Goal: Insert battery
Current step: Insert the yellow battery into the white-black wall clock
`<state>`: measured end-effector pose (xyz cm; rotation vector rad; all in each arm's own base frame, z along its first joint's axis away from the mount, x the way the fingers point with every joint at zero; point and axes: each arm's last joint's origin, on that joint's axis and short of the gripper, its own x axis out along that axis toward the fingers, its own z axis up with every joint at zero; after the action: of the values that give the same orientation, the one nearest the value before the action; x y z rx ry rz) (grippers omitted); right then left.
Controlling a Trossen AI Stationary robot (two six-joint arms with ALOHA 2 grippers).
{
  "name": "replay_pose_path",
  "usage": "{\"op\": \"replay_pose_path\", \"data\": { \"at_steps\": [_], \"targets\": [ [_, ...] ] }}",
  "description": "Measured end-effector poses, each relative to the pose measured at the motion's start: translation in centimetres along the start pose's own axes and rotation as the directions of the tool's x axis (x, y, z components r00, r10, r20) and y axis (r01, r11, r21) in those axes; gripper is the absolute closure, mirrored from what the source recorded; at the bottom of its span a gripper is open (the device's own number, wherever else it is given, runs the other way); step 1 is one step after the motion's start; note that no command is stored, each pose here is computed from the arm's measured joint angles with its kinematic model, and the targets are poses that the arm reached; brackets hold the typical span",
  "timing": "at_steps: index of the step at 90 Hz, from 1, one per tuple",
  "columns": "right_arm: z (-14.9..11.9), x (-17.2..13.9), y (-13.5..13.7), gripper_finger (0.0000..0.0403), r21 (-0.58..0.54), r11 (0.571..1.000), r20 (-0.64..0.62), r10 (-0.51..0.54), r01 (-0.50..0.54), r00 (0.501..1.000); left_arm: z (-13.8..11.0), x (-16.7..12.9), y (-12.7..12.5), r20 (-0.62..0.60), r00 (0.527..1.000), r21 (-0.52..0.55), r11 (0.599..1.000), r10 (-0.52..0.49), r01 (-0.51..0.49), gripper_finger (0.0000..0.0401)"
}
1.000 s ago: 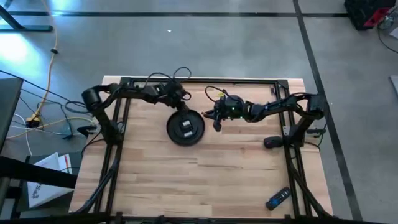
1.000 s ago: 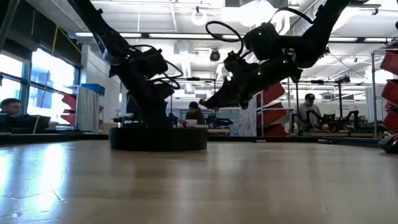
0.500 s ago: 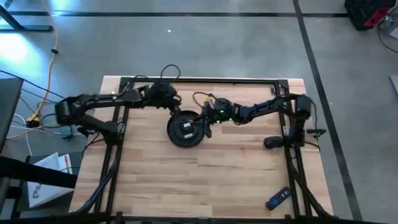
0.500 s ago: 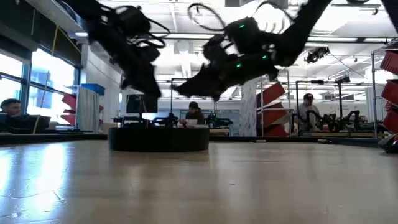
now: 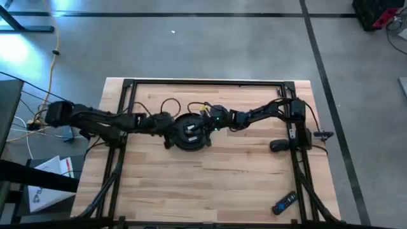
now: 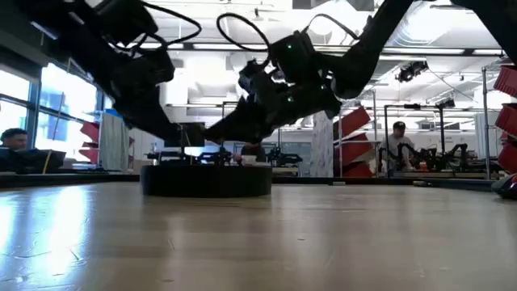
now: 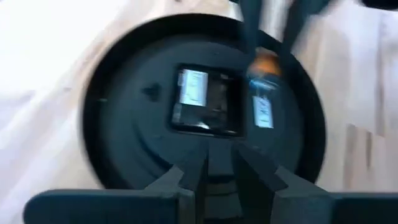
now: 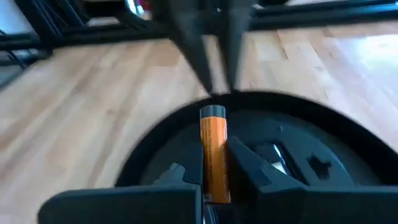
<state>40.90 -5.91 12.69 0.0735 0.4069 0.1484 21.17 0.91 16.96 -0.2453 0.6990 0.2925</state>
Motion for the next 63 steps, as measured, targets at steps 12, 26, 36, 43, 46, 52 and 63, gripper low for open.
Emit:
{"op": "replay_pose_path", "data": {
  "at_steps": [12, 26, 36, 43, 46, 52, 63],
  "targets": [
    [0.1, -0.1, -0.2, 0.0391, -0.004, 1.000, 0.016, -0.002, 0.002, 1.000, -0.2, 0.1, -0.4, 0.029, 0.998, -0.006, 0.999, 0.053, -0.053, 0.0348],
    [-0.8, 0.6, -0.4, 0.0391, 0.007, 1.000, 0.025, 0.009, -0.009, 1.000, 0.0, 0.2, -0.7, 0.054, 0.998, -0.005, 0.999, 0.045, -0.045, 0.0348],
    [-1.7, 1.2, -0.5, 0.0391, 0.062, 0.998, 0.037, 0.030, -0.033, 0.999, 0.0, 0.2, -0.8, 0.059, 0.997, -0.008, 0.999, 0.041, -0.041, 0.0348],
    [-1.7, 1.2, -0.5, 0.0391, 0.061, 0.998, 0.045, 0.032, -0.034, 0.999, 0.0, 0.2, -0.8, 0.062, 0.997, -0.028, 0.999, 0.040, -0.038, 0.0348],
    [-1.6, 1.2, -0.5, 0.0391, 0.059, 0.998, 0.048, 0.032, -0.035, 0.998, 0.0, 0.2, -0.8, 0.063, 0.997, -0.031, 0.999, 0.039, -0.037, 0.0348],
    [-1.7, 1.2, -0.5, 0.0391, 0.056, 0.998, 0.042, 0.033, -0.035, 0.999, 0.1, 0.2, -0.8, 0.069, 0.997, -0.033, 0.999, 0.040, -0.038, 0.0348],
    [-1.9, 1.2, -0.5, 0.0391, 0.023, 0.999, 0.022, 0.031, -0.031, 0.999, 0.6, 0.2, -1.0, 0.123, 0.992, -0.046, 0.998, 0.041, -0.036, 0.0348]
  ]
}}
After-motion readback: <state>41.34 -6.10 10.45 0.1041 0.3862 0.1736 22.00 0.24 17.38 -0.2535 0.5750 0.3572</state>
